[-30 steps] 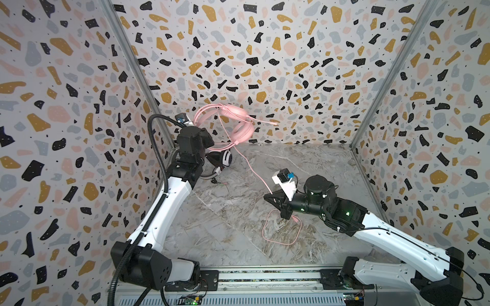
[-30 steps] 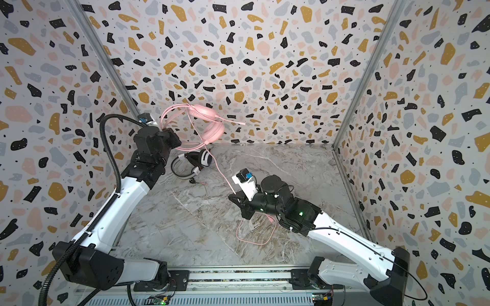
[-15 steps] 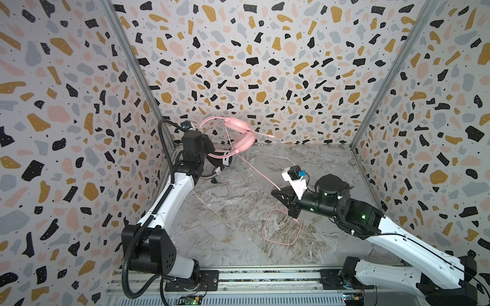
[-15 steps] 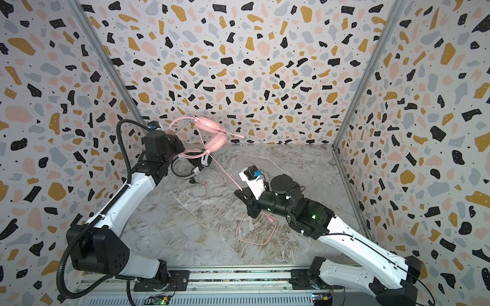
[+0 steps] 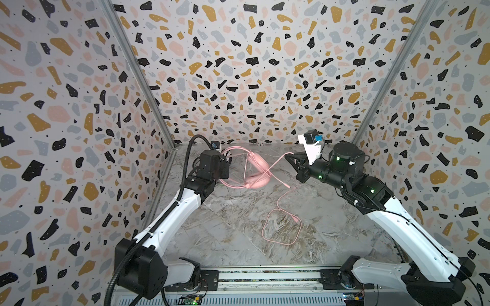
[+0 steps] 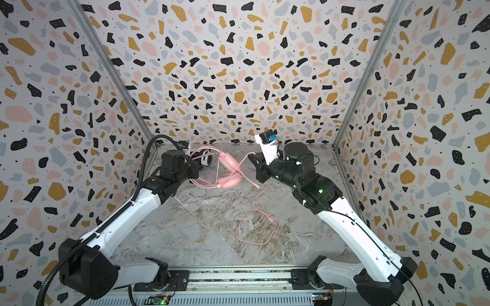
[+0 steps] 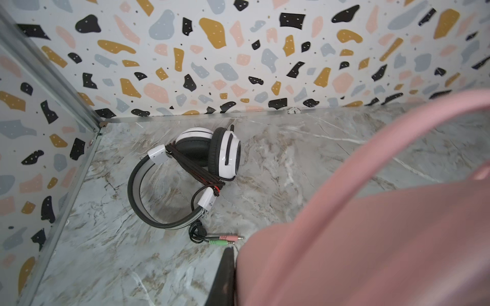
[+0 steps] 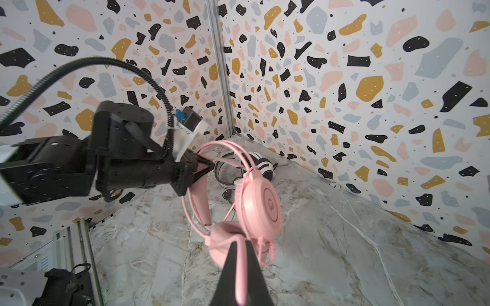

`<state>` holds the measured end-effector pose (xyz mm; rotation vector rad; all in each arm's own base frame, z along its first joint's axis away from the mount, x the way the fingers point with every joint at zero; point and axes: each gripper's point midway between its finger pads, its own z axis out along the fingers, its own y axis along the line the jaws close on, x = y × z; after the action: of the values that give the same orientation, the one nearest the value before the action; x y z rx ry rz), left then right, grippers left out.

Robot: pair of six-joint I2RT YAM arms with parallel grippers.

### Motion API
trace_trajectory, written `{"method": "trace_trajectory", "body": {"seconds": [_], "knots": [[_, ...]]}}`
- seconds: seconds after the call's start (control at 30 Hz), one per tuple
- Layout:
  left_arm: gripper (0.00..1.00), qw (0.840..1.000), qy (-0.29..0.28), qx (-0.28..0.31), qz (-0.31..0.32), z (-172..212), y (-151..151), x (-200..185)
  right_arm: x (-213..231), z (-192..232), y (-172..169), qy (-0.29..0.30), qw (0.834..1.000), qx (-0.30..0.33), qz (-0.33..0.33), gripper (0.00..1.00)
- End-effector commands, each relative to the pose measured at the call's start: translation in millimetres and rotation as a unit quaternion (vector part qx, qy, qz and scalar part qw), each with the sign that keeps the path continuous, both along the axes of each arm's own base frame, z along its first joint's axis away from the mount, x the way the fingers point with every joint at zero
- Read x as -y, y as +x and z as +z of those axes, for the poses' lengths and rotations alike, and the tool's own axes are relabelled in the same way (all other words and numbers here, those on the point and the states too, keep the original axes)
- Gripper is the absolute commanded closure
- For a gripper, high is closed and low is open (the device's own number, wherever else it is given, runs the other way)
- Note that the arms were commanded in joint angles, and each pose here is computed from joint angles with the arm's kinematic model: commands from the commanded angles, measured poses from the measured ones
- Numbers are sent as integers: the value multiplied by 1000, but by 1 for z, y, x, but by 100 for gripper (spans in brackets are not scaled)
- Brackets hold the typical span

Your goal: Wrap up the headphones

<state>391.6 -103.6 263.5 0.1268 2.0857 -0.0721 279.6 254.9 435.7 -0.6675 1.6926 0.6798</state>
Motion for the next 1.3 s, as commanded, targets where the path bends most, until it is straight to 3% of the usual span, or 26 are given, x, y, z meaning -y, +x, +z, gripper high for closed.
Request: {"method": "trace_trajectory", "body": {"seconds": [0.0,0.17,0.27,0.47,0.67,0.83,1.07,1.27], "knots": [[100,994,74,-8,-79,7,-28,7,23,58,1,43,997,64,-1,100],[100,975,109,-82,-176,-28,-72,37,14,53,14,47,998,47,20,100],[100,964,93,-113,-222,-51,-96,61,7,55,21,56,997,48,30,100],[100,960,40,-93,-261,-43,-116,92,3,51,43,82,996,31,35,100],[100,932,-27,-82,-353,-28,-139,141,-9,36,54,96,994,-1,56,100],[100,923,-23,-105,-369,-43,-142,160,-18,42,38,114,989,-12,91,100],[100,913,-39,-101,-394,-44,-150,192,8,67,31,132,990,17,51,100],[100,903,-31,-103,-415,-40,-156,221,4,81,17,161,983,13,86,100]]}}
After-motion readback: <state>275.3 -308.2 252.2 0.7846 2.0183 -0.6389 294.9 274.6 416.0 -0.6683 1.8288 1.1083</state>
